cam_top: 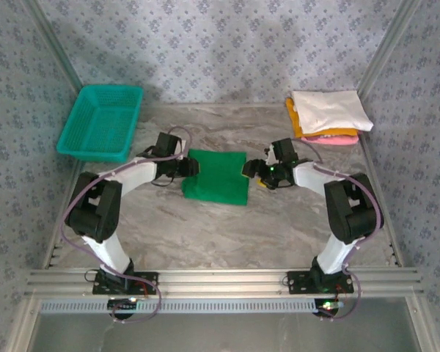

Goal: Fold and stack the t-shirts

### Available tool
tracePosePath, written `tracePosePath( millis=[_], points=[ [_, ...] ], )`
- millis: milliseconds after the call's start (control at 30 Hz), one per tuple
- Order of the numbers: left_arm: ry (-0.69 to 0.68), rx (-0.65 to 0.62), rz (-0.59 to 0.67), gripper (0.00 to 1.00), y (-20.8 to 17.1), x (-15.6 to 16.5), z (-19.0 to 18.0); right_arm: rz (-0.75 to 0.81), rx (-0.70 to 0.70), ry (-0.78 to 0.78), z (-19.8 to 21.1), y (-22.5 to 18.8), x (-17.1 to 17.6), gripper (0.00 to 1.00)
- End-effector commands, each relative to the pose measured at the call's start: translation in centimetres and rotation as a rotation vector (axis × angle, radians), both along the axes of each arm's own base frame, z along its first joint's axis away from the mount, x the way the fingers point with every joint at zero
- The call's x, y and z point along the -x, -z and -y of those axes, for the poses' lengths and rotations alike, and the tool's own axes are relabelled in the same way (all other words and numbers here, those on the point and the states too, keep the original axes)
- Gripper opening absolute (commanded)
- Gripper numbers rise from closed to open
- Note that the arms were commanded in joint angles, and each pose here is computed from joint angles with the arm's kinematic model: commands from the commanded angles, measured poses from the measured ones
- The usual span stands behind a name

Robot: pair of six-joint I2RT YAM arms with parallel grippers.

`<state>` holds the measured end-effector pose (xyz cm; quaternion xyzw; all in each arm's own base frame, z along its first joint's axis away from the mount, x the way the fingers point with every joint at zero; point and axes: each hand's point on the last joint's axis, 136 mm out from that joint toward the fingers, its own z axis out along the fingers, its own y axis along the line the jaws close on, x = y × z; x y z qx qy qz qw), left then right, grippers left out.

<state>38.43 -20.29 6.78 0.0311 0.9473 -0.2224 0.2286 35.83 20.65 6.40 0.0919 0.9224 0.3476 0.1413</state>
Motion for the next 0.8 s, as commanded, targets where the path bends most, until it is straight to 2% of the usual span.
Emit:
tracePosePath(
  millis=[0, 67, 133, 267, 333, 400, 467, 567, 633, 733, 767],
  points=[
    [-0.008, -0.059, -0.067, 0.48, 2.8, 0.7, -0.7, -0.059, -0.052, -0.010, -1.4, 2.0, 0.9, 0.76],
    [-0.013, -0.049, -0.065, 0.53, 3.7, 0.8, -0.7, -0.067, -0.061, -0.039, -2.4, 2.5, 1.0, 0.76],
    [-0.008, -0.051, -0.099, 0.53, 4.7, 1.1, -0.6, -0.070, -0.079, -0.067, -3.5, 2.9, 1.0, 0.75],
    [-0.024, -0.053, -0.112, 0.43, 5.6, 1.6, -0.8, -0.080, -0.109, -0.053, -4.2, 3.5, 0.6, 0.66],
    [-0.023, -0.057, -0.110, 0.41, 5.7, 1.7, -1.0, -0.084, -0.103, -0.032, -4.0, 4.0, 0.4, 0.67],
    [-0.015, -0.030, -0.114, 0.42, 5.7, 1.5, -0.6, -0.094, -0.120, -0.024, -4.3, 4.6, 0.3, 0.73],
    [0.000, 0.000, -0.099, 0.40, 5.5, 1.1, 0.1, -0.106, -0.142, -0.040, -5.2, 5.1, 0.1, 0.69],
    [0.013, 0.005, -0.089, 0.36, 5.4, 0.9, 0.7, -0.111, -0.163, -0.060, -6.8, 5.4, -0.2, 0.69],
    [0.024, 0.006, -0.092, 0.27, 5.6, 0.9, 1.1, -0.103, -0.181, -0.074, -8.0, 5.0, -0.6, 0.68],
    [0.034, 0.001, -0.101, 0.24, 5.9, 1.2, 1.4, -0.082, -0.197, -0.080, -9.3, 4.1, -1.3, 0.62],
    [0.033, 0.001, -0.099, 0.23, 5.9, 1.3, 1.4, -0.067, -0.204, -0.082, -9.8, 3.5, -1.6, 0.57]
  ],
)
